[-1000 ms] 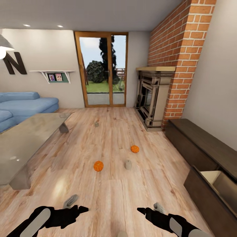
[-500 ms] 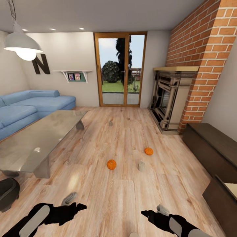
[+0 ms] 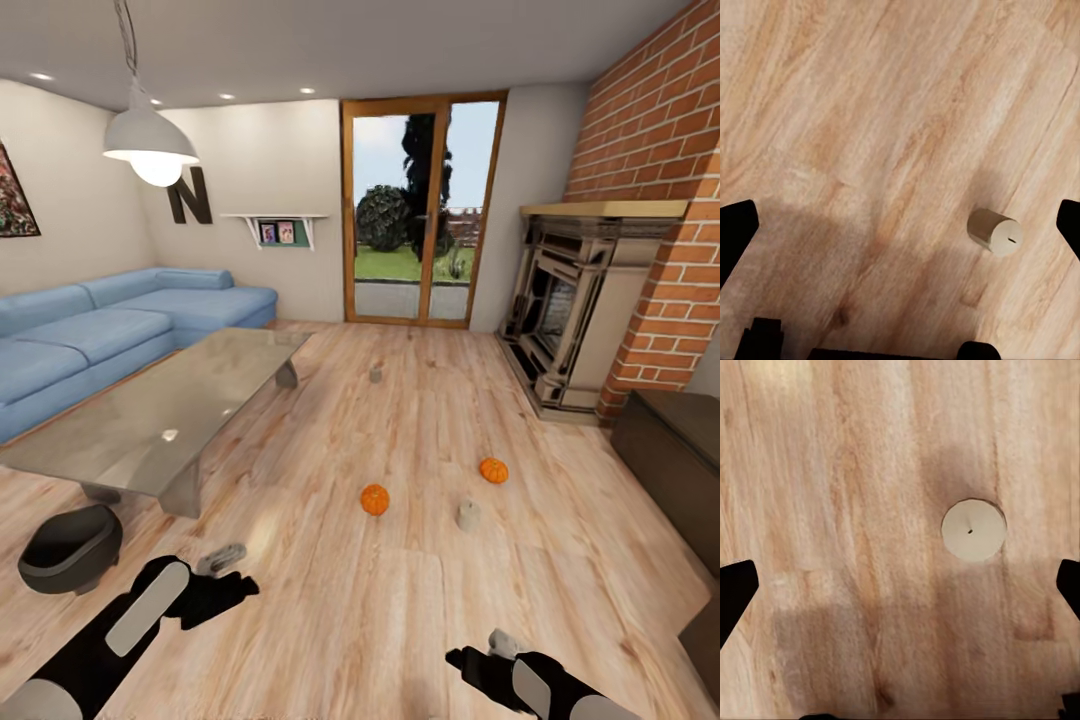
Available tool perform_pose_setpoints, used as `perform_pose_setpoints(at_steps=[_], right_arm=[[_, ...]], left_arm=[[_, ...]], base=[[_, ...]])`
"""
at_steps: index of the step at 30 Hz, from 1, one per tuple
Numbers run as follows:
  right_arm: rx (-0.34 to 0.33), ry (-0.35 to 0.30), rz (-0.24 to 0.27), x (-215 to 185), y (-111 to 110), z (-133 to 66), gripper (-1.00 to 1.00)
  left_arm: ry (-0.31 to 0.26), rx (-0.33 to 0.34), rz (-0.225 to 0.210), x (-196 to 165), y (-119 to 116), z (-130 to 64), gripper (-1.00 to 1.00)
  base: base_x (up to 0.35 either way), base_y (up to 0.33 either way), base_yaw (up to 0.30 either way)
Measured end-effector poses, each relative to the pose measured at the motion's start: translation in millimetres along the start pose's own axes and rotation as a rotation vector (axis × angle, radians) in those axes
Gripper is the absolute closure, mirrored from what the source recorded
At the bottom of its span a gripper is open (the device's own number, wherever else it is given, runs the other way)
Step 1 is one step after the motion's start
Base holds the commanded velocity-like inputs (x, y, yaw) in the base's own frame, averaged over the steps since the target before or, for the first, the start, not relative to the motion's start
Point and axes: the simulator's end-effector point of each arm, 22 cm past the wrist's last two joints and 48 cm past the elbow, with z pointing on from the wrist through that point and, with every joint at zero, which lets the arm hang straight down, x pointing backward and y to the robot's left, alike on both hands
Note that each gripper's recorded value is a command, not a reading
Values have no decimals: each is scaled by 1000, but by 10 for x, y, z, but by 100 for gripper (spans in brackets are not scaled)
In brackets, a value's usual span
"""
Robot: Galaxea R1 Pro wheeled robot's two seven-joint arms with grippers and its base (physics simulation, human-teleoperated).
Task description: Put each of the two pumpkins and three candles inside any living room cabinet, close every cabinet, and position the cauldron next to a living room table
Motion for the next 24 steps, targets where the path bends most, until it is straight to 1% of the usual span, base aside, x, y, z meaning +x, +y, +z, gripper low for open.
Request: perform_pose_setpoints(at_steps=[2,5,9,14,19,24], right_arm=[[40,-1,5,-5,-87,-1,-100],[56,-7,8,-27,-121,-3,-100],[58,-10,5,-40,-123,-2,-100],[56,-14,13,-61,-121,-12,-100],[51,-19,18,-81,-106,-26,-100],[49,-23,18,-98,-94,-41,-100]], left_arm=[[1,0,6,8,-25,1,-100],[-7,9,17,-12,-89,-20,-100],[-14,18,26,-27,-141,-39,-100],[-15,20,32,-25,-158,-49,-100],[-11,23,61,21,-223,-56,-100],[-16,26,69,17,-245,-78,-100]], base=[[0,0,292],[0,0,250],[-51,66,45],[-124,67,-143],[-173,-79,-217],[-39,-22,-217]])
